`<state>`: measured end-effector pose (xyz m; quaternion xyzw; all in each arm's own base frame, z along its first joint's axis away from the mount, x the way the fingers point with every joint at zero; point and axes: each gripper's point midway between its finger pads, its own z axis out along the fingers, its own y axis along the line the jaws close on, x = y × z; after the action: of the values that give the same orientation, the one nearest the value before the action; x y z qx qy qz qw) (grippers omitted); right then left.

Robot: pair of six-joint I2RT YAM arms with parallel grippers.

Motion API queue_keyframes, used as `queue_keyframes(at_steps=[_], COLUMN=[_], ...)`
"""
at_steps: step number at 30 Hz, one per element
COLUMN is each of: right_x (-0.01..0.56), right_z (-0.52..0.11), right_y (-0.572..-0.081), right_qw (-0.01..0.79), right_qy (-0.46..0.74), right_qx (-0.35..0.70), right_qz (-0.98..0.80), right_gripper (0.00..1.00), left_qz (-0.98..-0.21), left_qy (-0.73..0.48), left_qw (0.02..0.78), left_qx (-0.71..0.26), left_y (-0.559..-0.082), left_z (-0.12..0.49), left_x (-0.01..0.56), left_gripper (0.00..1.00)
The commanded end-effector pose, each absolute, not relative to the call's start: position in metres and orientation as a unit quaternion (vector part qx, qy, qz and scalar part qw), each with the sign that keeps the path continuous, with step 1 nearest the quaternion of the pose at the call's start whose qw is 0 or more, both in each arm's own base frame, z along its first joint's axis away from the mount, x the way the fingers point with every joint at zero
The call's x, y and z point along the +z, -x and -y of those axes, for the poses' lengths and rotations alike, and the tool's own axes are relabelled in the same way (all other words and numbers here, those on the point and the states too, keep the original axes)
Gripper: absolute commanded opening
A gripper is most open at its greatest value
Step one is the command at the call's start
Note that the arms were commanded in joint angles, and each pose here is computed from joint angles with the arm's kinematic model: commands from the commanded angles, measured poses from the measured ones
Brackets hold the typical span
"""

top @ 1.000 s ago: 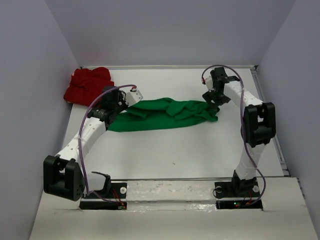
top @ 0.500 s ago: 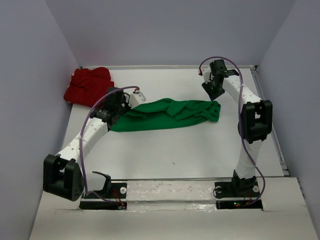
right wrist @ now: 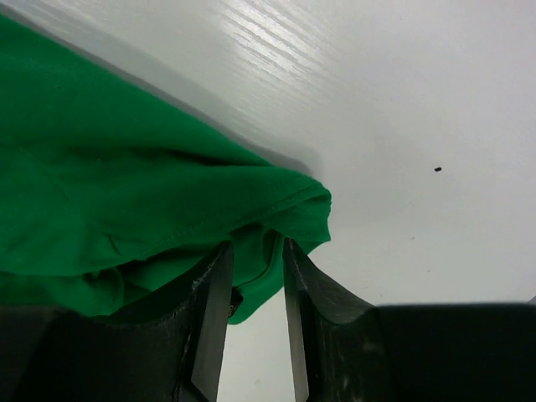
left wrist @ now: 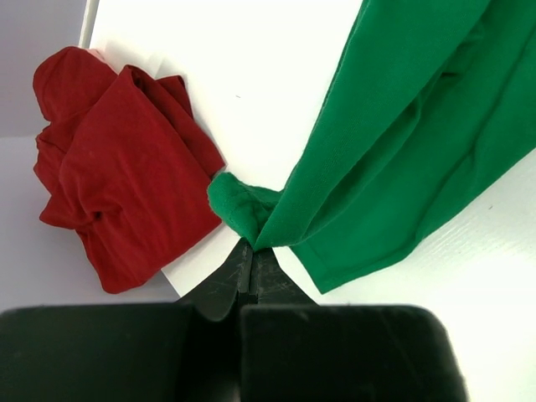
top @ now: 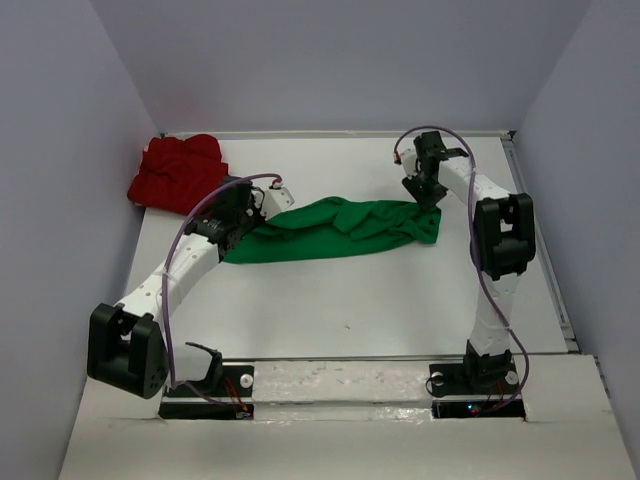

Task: Fold and stack the t-shirts
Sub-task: Flatten out the tshirt

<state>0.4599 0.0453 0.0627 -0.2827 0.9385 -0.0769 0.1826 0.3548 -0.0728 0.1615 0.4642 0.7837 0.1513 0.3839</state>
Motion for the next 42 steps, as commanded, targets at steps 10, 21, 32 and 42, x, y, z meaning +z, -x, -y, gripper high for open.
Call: queue_keyframes(at_steps=[10, 21, 32, 42], right_x=[0.057, 0.054, 0.068, 0.040], right_z=[-0.016, 0.002, -0.007, -0.013], right_y=[-0.493, -0.507, -0.527, -0.516], right_qw=[0.203, 0.205, 0.226, 0.194], right_qy=[0.261, 0.251, 0.253, 0.262], right_qx=[-0.109, -0.120, -0.103, -0.077], right_qz=[-0.937, -0.938, -0.935, -0.942], right_gripper=[0.36, 0.45, 0.47, 0.47], left_qz=[-0.790, -0.793, -0.793, -0.795], left_qy=[-0.456, -0.461, -0.468, -0.474], left_qw=[0.377, 0.370, 0.363, 0.351], left_qx=[0.161, 0.149, 0.145, 0.143], left_y=[-0.350, -0.351, -0.349, -0.345], left_z=[0.070, 0.080, 0.088, 0.089], left_x=[0.166, 0.160, 0.157, 0.149], left_gripper=[0.00, 0.00, 0.00, 0.00])
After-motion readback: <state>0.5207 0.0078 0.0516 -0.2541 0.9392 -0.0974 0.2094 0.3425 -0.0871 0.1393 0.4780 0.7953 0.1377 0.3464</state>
